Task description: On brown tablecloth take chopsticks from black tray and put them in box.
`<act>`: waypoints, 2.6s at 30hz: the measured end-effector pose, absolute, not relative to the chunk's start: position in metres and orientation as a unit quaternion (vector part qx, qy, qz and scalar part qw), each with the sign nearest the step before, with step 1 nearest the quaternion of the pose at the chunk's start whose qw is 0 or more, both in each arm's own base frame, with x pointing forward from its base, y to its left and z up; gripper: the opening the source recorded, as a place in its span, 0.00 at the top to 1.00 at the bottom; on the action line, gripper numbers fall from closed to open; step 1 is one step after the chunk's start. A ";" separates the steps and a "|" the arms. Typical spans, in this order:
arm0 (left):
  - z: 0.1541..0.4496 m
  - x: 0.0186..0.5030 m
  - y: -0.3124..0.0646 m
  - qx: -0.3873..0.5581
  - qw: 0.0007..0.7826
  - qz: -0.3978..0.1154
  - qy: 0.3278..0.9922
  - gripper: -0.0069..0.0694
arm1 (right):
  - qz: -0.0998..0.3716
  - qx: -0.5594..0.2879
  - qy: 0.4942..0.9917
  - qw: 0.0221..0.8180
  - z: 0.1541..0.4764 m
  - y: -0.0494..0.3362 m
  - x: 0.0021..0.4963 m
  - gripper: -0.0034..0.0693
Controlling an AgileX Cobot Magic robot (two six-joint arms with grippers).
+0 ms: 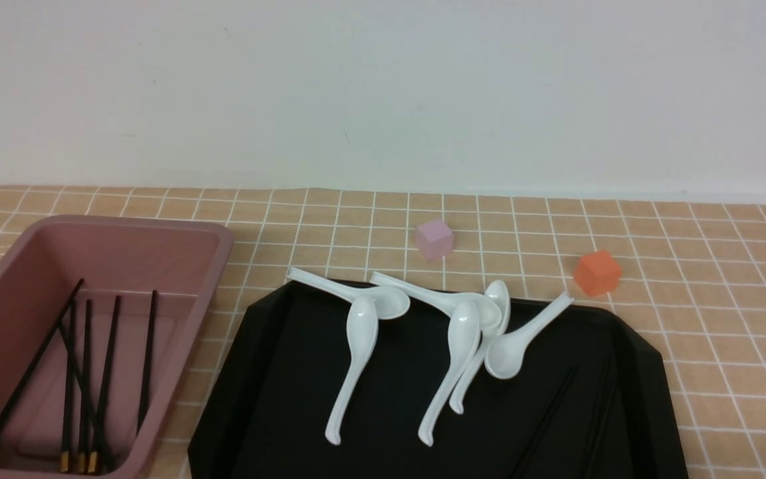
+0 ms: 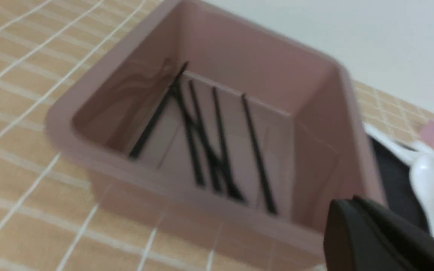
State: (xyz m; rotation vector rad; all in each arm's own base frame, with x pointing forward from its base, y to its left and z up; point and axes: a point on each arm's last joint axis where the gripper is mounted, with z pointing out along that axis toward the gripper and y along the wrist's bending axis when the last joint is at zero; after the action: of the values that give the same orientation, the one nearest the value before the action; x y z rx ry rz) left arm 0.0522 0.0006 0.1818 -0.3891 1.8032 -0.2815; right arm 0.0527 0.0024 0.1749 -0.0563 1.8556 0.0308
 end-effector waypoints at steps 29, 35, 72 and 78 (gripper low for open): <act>0.168 0.052 -0.004 -0.139 0.563 -0.149 0.801 0.89 | 0.013 -0.024 0.800 0.599 0.175 0.002 0.053 0.62; 0.168 0.052 -0.004 -0.139 0.563 -0.149 0.801 0.88 | 0.013 -0.024 0.800 0.599 0.175 0.002 0.053 0.62; 0.168 0.052 -0.004 -0.139 0.563 -0.149 0.801 0.86 | 0.013 -0.024 0.800 0.599 0.175 0.002 0.053 0.62; 0.168 0.052 -0.004 -0.139 0.563 -0.149 0.801 0.86 | 0.013 -0.024 0.800 0.599 0.175 0.002 0.053 0.62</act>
State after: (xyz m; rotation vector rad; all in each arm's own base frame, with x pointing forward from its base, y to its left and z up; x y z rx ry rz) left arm 0.0518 -0.0045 0.1684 -0.3270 1.8846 -0.3503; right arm 0.0527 0.0024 0.1749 -0.0563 1.8556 0.0308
